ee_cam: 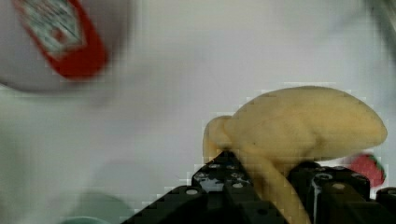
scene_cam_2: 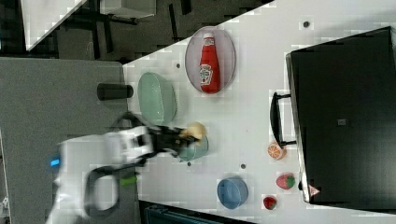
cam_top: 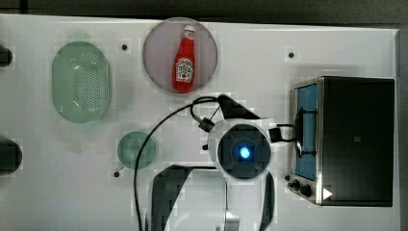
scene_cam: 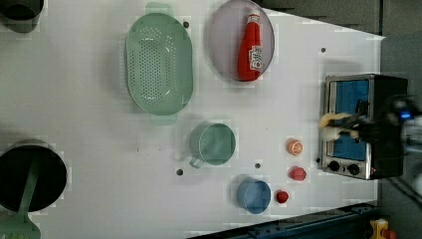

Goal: Pick Banana and place it in mug.

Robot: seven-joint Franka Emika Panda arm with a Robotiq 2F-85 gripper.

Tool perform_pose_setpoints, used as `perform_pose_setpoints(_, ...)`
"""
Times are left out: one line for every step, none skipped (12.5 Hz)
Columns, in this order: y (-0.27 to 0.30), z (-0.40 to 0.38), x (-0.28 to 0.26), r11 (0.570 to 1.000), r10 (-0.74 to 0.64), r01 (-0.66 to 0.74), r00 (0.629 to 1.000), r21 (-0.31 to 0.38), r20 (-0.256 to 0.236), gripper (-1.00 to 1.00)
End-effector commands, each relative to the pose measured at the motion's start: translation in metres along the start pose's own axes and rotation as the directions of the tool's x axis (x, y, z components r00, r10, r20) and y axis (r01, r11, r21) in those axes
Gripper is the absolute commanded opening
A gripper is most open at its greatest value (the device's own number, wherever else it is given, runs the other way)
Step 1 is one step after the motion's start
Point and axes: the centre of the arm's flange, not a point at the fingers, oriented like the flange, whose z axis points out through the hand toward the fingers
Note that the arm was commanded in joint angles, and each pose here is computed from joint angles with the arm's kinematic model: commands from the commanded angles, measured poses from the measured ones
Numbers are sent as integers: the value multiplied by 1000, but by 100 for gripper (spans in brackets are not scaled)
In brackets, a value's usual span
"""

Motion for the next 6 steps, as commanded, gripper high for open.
perform_pose_setpoints(-36,-25,-34,997,-70,70,997,-14,10,-43)
perform_pose_setpoints(-49,-38,-46,997,-71,71,997,-8,-13,-43)
perform_pose_setpoints(-64,-48,-59,998,-60,60,998,-1,-34,-43)
perform_pose_setpoints(-79,-52,-75,999,-43,43,998,-3,-37,-43)
perform_pose_setpoints(-95,-49,-92,1000,-19,19,999,-17,-31,-43)
perform_pose_setpoints(-113,-45,-110,999,10,-11,1000,-31,-29,-43)
